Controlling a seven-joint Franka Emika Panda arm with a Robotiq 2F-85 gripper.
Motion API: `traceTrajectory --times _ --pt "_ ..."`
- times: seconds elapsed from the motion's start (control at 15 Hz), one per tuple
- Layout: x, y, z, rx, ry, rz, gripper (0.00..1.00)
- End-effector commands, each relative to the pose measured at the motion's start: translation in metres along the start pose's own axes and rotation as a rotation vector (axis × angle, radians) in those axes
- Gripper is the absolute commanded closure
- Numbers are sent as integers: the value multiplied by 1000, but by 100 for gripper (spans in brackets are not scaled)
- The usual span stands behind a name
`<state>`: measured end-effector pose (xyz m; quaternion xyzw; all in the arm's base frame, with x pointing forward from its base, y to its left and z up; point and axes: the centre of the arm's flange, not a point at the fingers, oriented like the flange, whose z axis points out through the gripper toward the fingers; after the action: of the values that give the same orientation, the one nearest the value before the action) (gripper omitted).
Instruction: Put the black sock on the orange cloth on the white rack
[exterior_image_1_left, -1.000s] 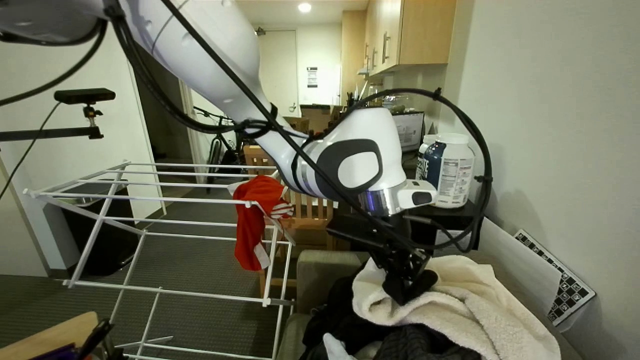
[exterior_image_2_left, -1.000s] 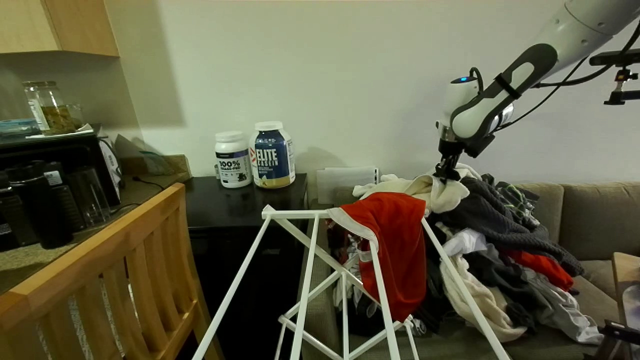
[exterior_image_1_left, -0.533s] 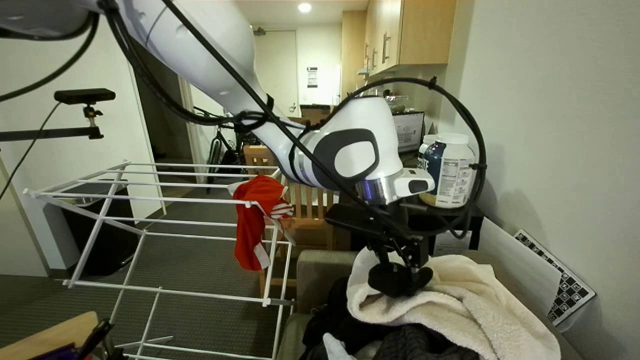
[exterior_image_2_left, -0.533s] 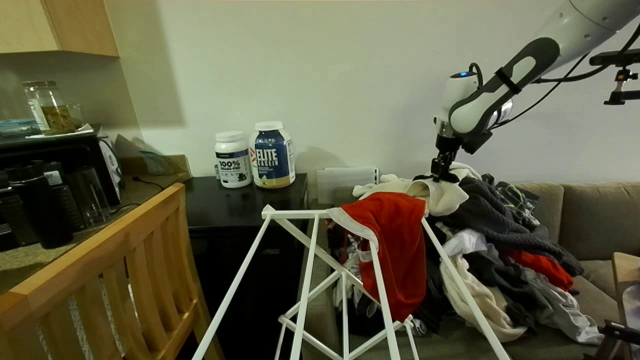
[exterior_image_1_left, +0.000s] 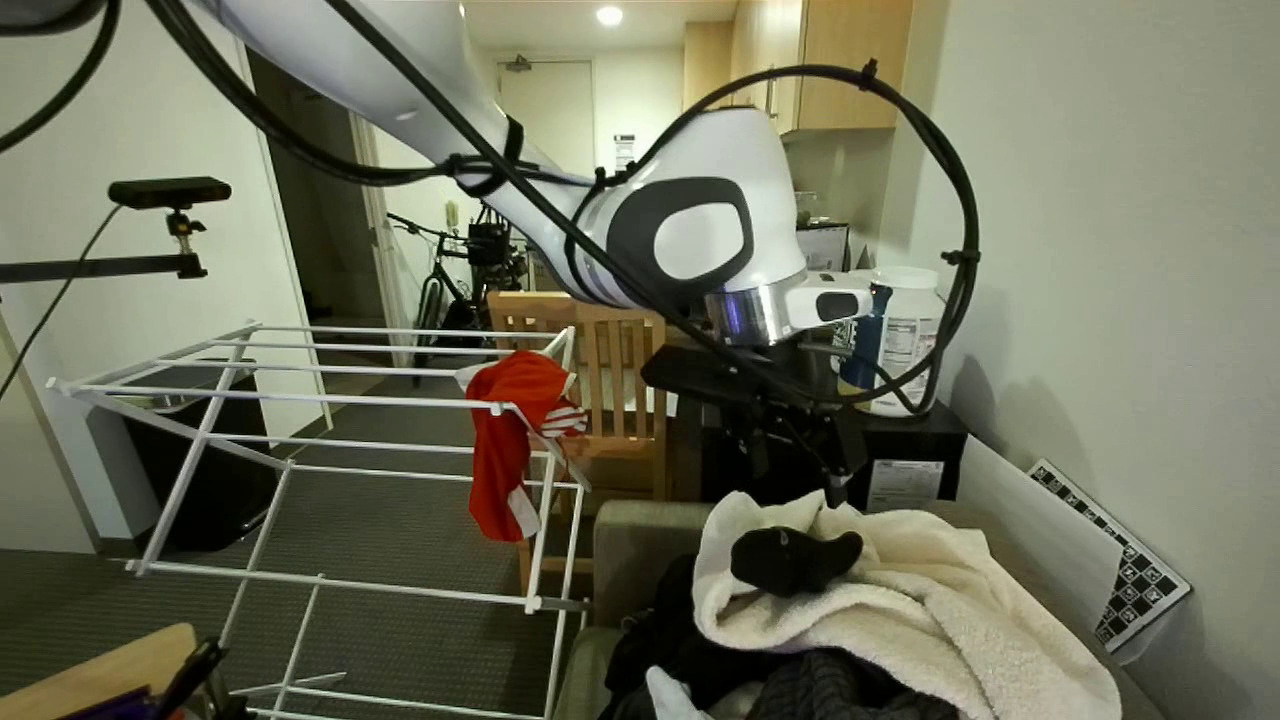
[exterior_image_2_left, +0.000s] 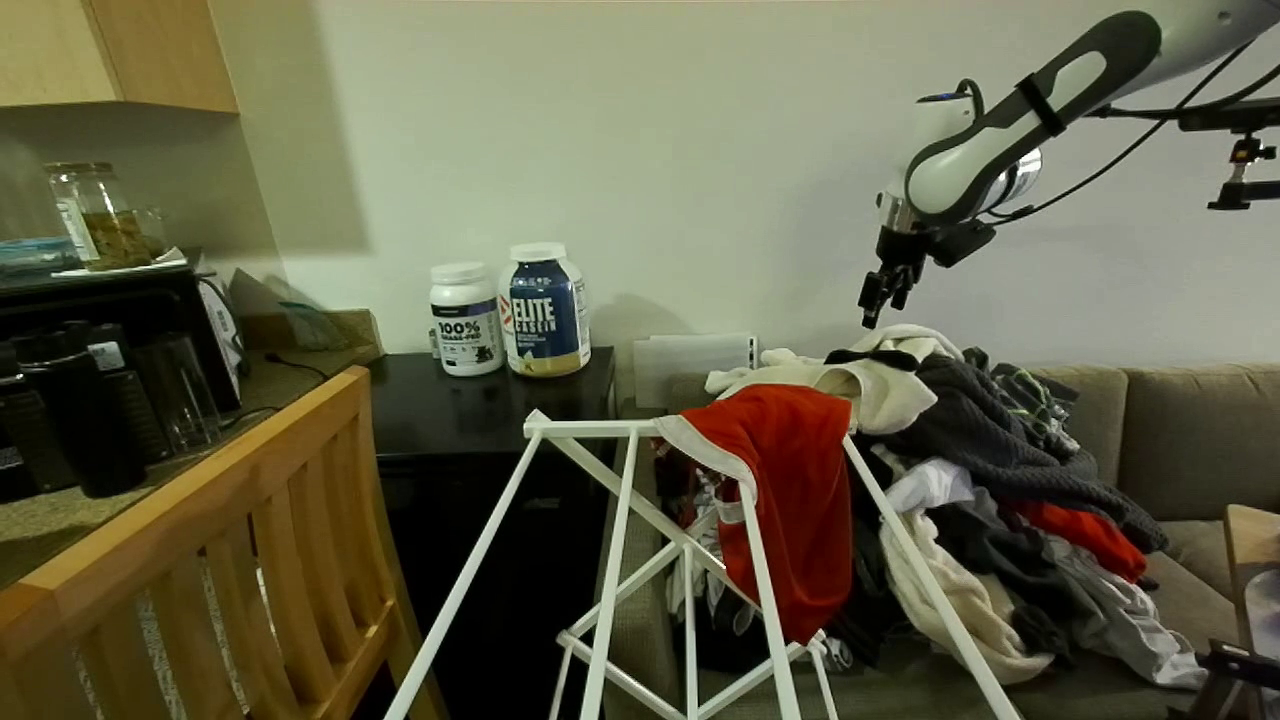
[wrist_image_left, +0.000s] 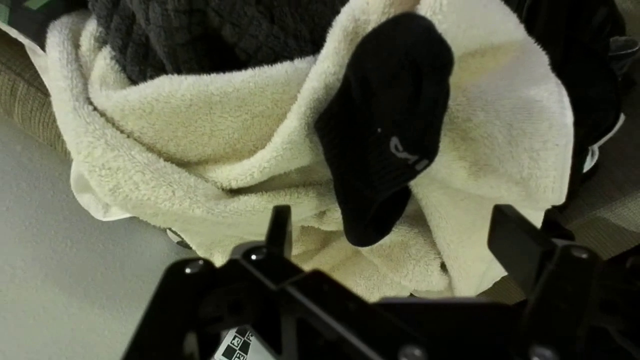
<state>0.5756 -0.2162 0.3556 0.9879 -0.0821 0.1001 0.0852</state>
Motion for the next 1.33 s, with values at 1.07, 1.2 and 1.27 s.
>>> traceTrajectory --times 1.07,1.2,1.27 --pt "-20 23 52 -56 -124 393 60" --pt "-20 25 51 -57 -124 409 73" --pt "-21 26 51 -57 -124 413 79"
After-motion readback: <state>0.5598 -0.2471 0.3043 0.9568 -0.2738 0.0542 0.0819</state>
